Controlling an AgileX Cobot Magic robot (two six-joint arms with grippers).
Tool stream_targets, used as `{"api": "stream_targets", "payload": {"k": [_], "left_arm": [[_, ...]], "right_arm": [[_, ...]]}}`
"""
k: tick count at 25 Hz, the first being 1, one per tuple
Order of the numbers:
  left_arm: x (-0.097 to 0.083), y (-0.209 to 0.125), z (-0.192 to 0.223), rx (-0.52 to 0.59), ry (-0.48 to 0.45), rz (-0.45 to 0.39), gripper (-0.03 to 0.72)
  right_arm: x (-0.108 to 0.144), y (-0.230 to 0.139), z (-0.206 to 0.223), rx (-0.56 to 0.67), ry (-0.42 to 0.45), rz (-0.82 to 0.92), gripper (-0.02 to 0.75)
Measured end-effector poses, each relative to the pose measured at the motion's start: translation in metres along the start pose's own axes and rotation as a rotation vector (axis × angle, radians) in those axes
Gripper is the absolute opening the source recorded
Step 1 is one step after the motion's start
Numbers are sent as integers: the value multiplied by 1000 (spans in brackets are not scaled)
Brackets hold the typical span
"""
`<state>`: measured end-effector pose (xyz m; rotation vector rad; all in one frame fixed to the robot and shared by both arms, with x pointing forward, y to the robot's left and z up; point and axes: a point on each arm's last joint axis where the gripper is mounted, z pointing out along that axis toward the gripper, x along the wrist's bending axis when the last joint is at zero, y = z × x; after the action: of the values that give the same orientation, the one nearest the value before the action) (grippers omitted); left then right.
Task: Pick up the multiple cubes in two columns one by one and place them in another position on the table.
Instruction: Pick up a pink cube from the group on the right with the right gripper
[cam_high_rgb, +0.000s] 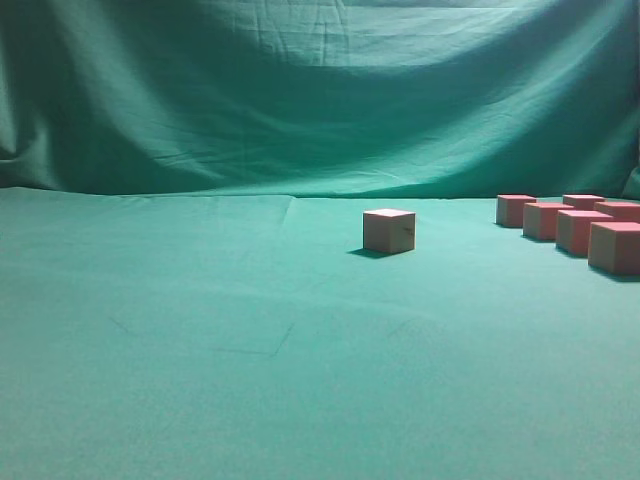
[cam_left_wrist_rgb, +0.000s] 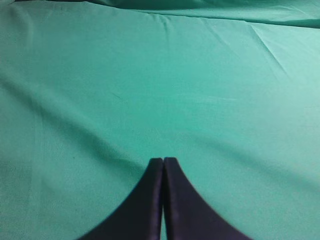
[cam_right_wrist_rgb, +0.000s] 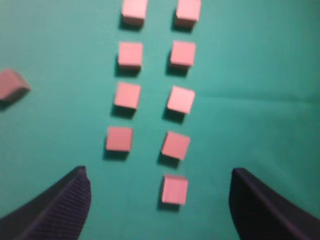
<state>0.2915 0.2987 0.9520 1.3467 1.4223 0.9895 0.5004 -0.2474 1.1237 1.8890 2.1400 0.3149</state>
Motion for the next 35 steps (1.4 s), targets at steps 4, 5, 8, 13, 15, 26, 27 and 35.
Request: {"api": "stream_targets", "payload": {"k": [4,5,8,13,15,26,27,35], "left_arm": [[0,0,0,0,0,0,0],[0,0,0,0,0,0,0],[0,0,0,0,0,0,0],[0,0,0,0,0,0,0],[0,0,0,0,0,0,0],[0,0,0,0,0,0,0],[0,0,0,0,0,0,0],[0,0,0,0,0,0,0]], "right_arm": [[-9,-33,39,111,-19,34,563],[-9,-38,48,121,-16,38,563],[-7,-57,78,136,-8,36,563],[-5,-64,104,104,1,32,563],[-5,-61,114,122,-4,26,563],[-20,-56,162,210,39,104,563],[-19,-56,163,212,55,103,563],[-17,-55,179,227,72,95,372]]}}
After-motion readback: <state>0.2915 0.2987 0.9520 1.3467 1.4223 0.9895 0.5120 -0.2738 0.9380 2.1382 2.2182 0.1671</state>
